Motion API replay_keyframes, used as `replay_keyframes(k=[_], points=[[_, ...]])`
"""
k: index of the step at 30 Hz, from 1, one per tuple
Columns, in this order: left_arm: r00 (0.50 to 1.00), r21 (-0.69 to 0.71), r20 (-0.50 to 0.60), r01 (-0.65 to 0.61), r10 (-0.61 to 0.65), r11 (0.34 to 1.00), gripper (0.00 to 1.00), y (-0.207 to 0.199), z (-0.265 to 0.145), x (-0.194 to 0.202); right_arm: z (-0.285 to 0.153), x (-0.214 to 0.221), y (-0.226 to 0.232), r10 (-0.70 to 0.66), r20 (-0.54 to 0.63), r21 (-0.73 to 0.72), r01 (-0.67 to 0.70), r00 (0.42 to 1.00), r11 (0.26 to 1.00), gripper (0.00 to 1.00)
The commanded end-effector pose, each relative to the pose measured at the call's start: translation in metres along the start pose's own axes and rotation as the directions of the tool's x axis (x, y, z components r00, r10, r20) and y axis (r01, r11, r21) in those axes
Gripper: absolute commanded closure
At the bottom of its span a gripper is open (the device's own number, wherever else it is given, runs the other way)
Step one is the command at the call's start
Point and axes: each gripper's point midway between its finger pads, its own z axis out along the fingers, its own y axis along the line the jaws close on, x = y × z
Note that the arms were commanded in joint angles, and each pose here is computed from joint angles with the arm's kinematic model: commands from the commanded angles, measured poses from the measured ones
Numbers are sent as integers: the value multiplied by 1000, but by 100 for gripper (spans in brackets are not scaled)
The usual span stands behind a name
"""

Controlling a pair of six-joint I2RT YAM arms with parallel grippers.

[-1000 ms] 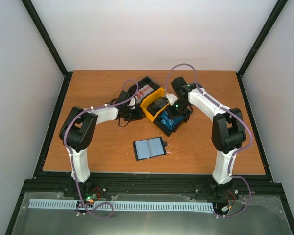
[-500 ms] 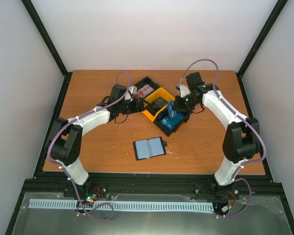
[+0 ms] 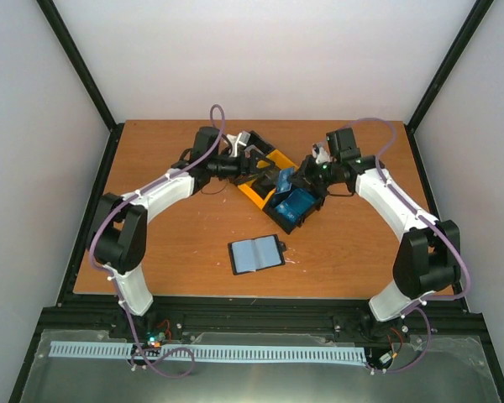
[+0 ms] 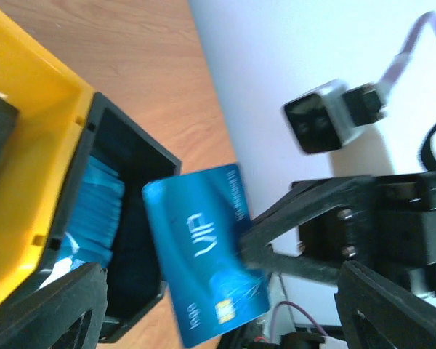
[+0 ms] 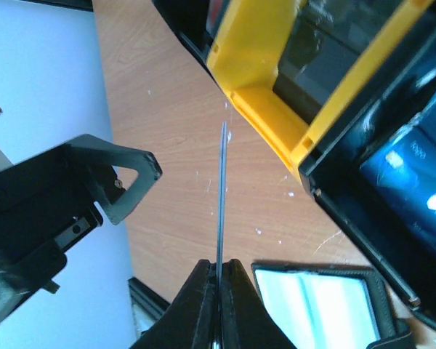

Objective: Put the credit cards into the card holder
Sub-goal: Pick up the credit card from the storage box.

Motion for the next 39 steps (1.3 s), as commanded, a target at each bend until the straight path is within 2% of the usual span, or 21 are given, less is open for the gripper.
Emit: replay_keyframes(k=[1, 6, 10, 16, 19, 21, 25, 28, 32, 39], points=[[991, 117, -104, 98, -86, 988, 13, -21, 11, 2, -9, 2, 13, 135, -6, -113, -135, 991, 984, 96], [981, 94, -124, 161, -149, 982, 17, -12, 16, 4, -12, 3, 17, 168, -47, -175, -174, 985, 969, 95], [978, 16, -104, 182, -180, 983, 18, 3, 17, 3, -17, 2, 22, 159, -48, -204, -165, 986, 965, 95], [969, 125, -166, 203, -181, 971, 22, -19, 20, 4, -19, 4, 32, 118, -75, -248, -134, 990, 960, 95], [960, 177, -204, 227, -190, 958, 32, -32, 20, 6, -20, 3, 38, 87, -73, -276, -104, 994, 955, 95], [955, 200, -222, 244, -199, 949, 42, -36, 20, 8, -22, 2, 42, 66, -70, -295, -84, 995, 952, 94], [953, 234, -225, 253, -201, 939, 61, -43, 17, 8, -23, 3, 47, 36, -68, -316, -56, 997, 947, 92], [954, 251, -228, 250, -194, 935, 71, -49, 15, 7, -25, 4, 51, 22, -68, -338, -43, 997, 940, 92], [956, 269, -227, 245, -186, 931, 73, -55, 12, 5, -29, 3, 57, 1, -54, -363, -20, 999, 932, 95], [953, 241, -224, 257, -204, 936, 68, -47, 13, 10, -35, 2, 63, -20, -28, -376, 8, 999, 927, 97]])
